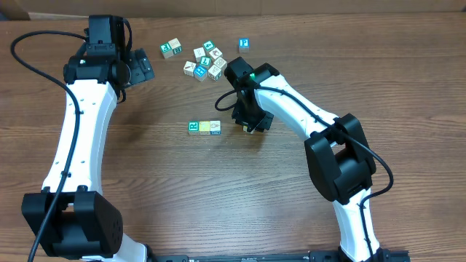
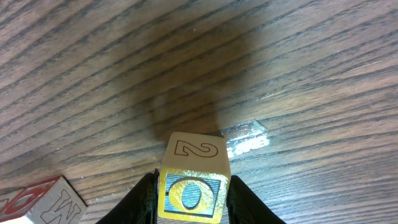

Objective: Form a horizontal line
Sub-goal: 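Close the right gripper on the 2 block and lift it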

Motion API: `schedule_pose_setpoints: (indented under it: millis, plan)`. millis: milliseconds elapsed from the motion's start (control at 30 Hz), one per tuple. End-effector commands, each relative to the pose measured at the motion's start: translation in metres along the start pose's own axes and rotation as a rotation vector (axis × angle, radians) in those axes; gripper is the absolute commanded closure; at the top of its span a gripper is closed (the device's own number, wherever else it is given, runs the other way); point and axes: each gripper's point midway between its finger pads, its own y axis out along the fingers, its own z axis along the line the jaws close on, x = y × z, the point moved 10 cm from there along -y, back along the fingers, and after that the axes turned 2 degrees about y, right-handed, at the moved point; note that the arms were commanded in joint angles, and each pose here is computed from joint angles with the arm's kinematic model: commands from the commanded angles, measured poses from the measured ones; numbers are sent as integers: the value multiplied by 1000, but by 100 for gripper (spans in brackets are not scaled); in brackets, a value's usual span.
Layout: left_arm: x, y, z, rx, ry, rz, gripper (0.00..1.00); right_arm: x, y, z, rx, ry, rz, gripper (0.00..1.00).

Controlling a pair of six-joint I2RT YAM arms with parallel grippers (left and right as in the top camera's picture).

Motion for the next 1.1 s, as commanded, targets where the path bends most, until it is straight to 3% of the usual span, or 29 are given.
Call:
schedule_pose_setpoints:
  millis: [0, 1067]
  plan:
    - [1, 0, 0, 15, 5, -6, 1, -3, 3, 1, -6, -15, 3, 67]
    - [1, 0, 0, 15, 5, -6, 0, -2, 3, 2, -1, -65, -1, 67]
